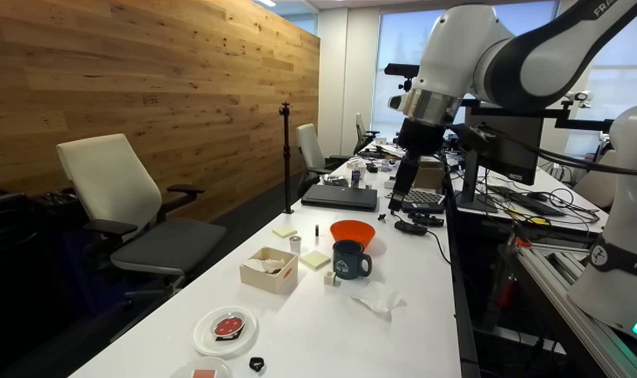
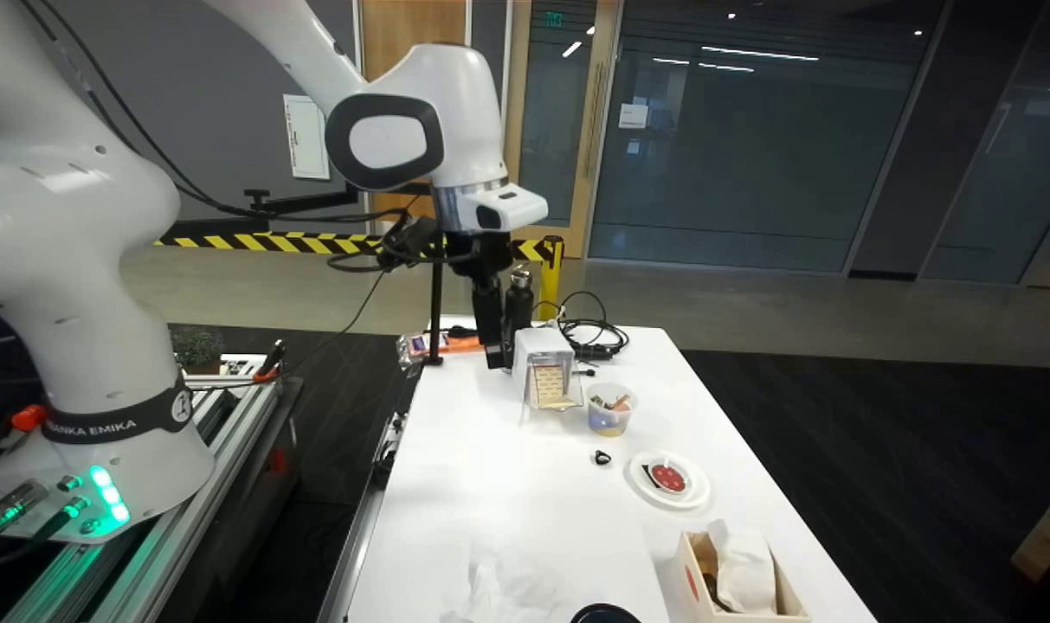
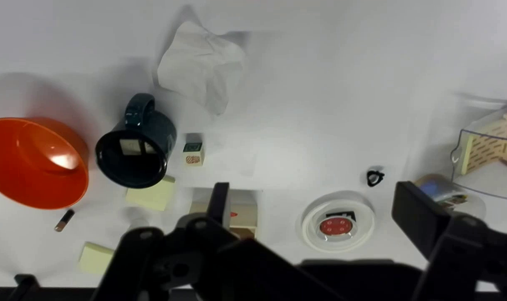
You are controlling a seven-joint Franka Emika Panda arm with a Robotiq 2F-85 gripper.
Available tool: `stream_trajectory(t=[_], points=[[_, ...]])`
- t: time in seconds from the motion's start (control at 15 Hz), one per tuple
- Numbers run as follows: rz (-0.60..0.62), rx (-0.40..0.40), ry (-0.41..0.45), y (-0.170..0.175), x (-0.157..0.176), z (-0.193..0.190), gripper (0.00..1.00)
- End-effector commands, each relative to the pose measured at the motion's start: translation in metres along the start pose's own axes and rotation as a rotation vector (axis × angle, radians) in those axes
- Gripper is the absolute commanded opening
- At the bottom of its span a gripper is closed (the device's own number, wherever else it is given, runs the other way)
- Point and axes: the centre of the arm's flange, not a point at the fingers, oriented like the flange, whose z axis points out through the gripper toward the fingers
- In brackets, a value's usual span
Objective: Use the white napkin to wipe the item on the white plate.
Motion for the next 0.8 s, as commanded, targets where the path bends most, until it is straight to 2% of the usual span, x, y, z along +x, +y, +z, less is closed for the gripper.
stream_trajectory(t=[0.0,0.13,0.27,0.33,0.53,0.67,0.73], points=[[-0.003,0.04,-0.063,-0.066,-0.008,0.049,1.0],[0.01,0.071,-0.11,-0.104,-0.017,0.07,1.0],[0.021,0.099,-0.14,-0.134,-0.028,0.065,1.0],[-0.015,0.068,-0.129,-0.108,-0.036,0.061,1.0],[-0.015,0.085,-0.143,-0.132,-0.037,0.065,1.0],[0.025,0.077,-0.168,-0.127,-0.031,0.08,1.0],[0.069,0.038,-0.174,-0.118,-0.026,0.092,1.0]])
